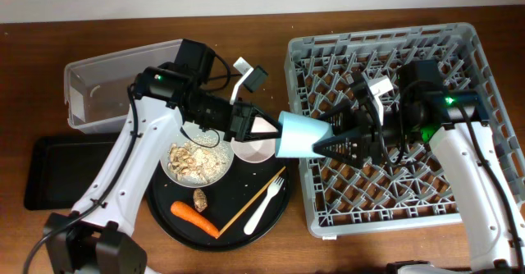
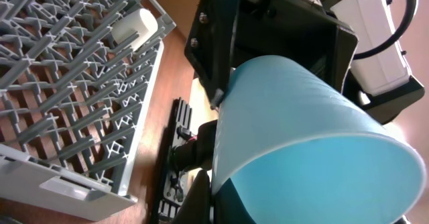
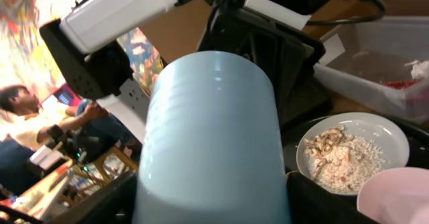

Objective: Sort waste into correct bins and load items into the dishwasher rack
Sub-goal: 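Hand the blue cup from the left gripper to the right gripper, then place the blue cup upside down in the rack with the right gripper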

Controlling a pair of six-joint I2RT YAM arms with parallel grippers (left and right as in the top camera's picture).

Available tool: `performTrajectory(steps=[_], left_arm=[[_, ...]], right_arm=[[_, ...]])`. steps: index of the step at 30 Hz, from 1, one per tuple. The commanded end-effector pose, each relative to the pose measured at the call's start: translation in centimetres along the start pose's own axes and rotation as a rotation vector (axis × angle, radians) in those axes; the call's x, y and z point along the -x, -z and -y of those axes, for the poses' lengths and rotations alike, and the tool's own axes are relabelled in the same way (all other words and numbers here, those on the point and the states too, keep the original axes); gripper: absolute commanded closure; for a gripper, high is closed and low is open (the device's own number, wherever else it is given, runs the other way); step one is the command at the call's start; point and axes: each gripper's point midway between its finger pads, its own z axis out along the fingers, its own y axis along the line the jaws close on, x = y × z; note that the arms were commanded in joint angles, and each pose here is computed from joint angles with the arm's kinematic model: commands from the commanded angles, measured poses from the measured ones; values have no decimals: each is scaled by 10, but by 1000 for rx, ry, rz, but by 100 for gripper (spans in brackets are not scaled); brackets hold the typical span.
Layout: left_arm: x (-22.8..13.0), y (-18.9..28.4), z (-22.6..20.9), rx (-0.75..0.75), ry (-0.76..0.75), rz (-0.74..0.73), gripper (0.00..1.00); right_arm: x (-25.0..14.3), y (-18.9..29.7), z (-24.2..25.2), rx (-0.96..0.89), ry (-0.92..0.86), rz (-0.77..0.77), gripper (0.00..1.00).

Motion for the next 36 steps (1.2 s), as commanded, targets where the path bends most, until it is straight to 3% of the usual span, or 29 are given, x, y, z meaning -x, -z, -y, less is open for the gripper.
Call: performTrajectory(steps=[1,5,6,7,9,12,15,18,20,23,26,29,36], left_arm=[[2,1,12,-18,-48,8,100],[3,1,10,-10,-60,8,99],[3,1,7,4,-65,5,94],[1,1,0,47,-67,-9,80],[-4,8,-25,187,-41,-40,73],[-17,42,-69,444,79,-66,71],[-43,97,-105,693,220,-98,71],[-74,147,-124,899,369,-143,71],[-77,156,-126,913,402,-124,71],[-76,159,-126,919,421,-107,71],[-76,160,-127,920,419,-105,71],[-76,160,-127,921,426,-101,71],[-76,160,-127,921,428,-100,71]], right_arm=[[7,-2,-10,26,39,17,42],[7,-2,-10,25,36,17,43],[7,-2,-10,25,36,17,46],[7,-2,-10,24,36,16,46],[2,-2,-6,-1,24,-11,49],[-20,1,16,-132,-52,-137,50],[-59,31,65,-477,-259,-338,54],[-71,97,101,-890,-510,-356,55],[-72,136,105,-1068,-611,-327,55],[-70,232,103,-1427,-758,-209,55],[-85,282,100,-1577,-871,-135,55],[-104,310,109,-1607,-981,-106,55],[-136,319,136,-1588,-1107,-191,55]])
